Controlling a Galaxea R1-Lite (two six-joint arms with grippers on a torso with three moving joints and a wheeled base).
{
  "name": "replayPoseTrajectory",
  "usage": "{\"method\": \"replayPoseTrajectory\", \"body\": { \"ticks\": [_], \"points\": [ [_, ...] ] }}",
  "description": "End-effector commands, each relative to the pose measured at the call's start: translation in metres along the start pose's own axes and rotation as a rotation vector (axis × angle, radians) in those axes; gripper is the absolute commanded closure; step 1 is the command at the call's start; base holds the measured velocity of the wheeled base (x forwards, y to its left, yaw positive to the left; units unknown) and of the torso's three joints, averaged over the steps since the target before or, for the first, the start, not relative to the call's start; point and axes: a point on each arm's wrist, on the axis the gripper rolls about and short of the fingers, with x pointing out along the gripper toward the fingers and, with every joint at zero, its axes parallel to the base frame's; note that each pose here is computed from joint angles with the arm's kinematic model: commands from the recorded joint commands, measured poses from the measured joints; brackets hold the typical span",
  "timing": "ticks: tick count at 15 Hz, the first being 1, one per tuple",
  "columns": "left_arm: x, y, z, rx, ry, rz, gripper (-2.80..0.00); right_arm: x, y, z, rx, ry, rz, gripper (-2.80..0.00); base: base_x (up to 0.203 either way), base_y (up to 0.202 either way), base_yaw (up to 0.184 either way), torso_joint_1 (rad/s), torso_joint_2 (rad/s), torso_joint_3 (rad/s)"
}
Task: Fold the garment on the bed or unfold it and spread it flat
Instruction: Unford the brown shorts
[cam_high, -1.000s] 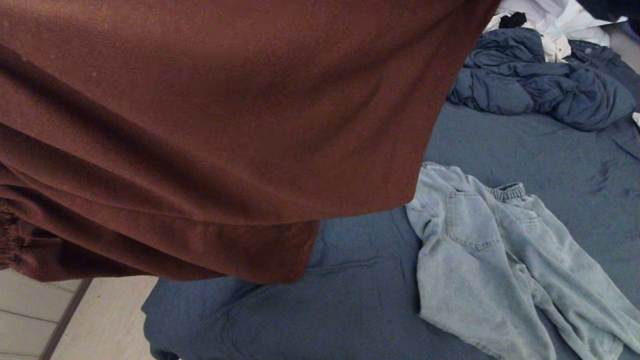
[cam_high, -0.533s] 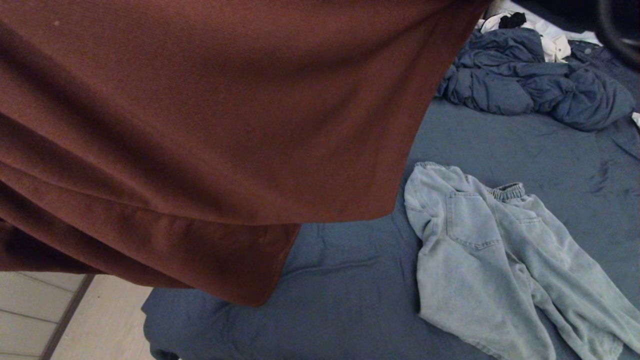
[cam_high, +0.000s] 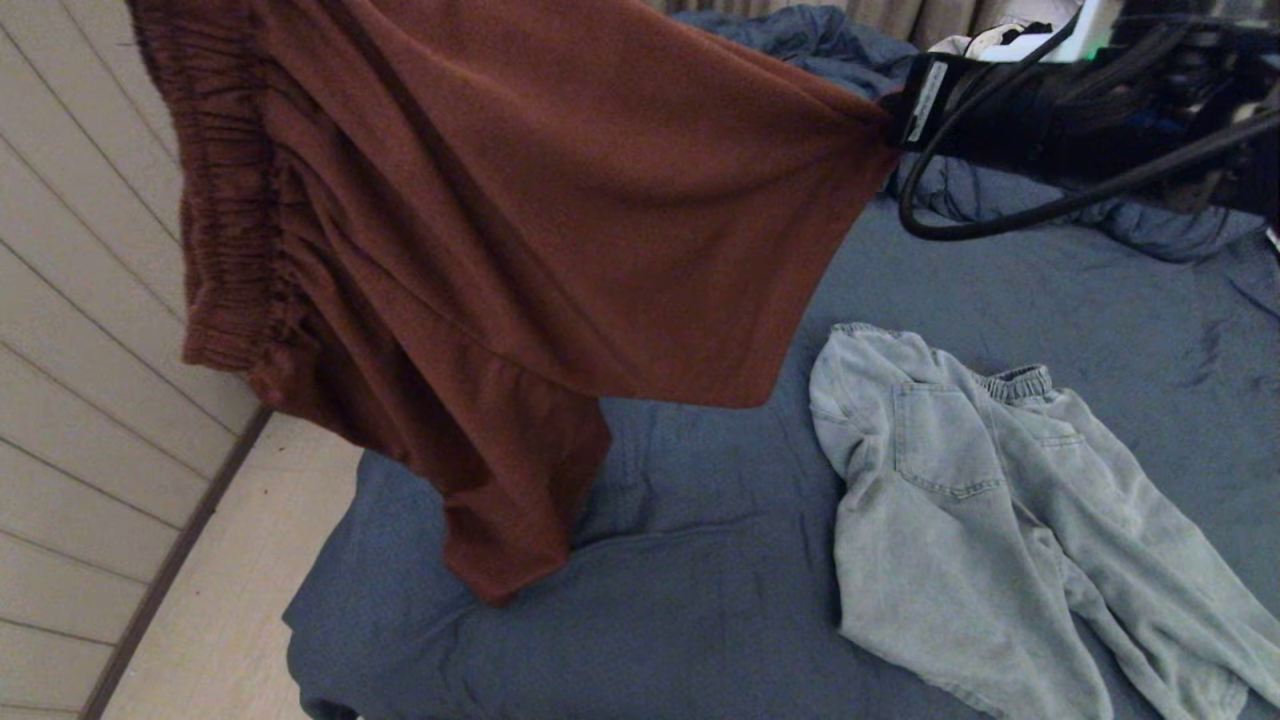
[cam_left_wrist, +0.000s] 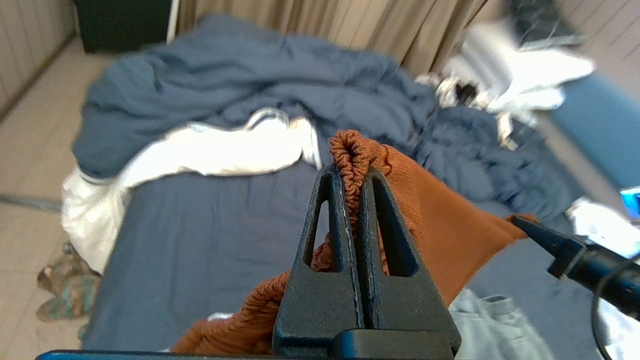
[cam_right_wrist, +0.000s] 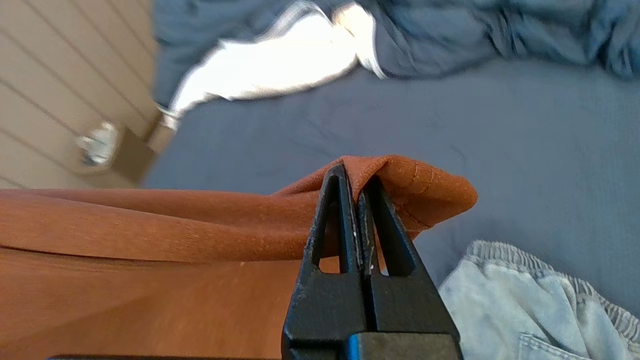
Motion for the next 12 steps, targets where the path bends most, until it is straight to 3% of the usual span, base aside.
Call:
{"method": "replayPoseTrajectory", "body": {
  "ticks": [1,4,8,10,12],
  "points": [
    [0.063,0.005,-0.059,0.031,0.13,0.047,0.0,0.037,-0.012,-0.038,-0.013,0.095,-0.023,0.0,0.0,0.0,0.0,0.0,0.0,0.0],
    [0.106,0.021,-0.1,0.0,0.173,0.09,0.0,0.076,-0.032,-0.077,-0.012,0.168,-0.054,0.0,0.0,0.0,0.0,0.0,0.0,0.0],
    [0.16,0.043,-0.148,-0.022,0.168,0.146,0.0,0.109,-0.06,-0.101,0.02,0.16,-0.093,0.0,0.0,0.0,0.0,0.0,0.0,0.0],
    [0.174,0.05,-0.154,-0.025,0.123,0.173,0.0,0.112,-0.062,-0.107,0.023,0.171,-0.097,0.0,0.0,0.0,0.0,0.0,0.0,0.0],
    [0.166,0.048,-0.139,-0.03,0.097,0.172,0.0,0.109,-0.061,-0.104,0.026,0.166,-0.095,0.0,0.0,0.0,0.0,0.0,0.0,0.0]
  ]
}}
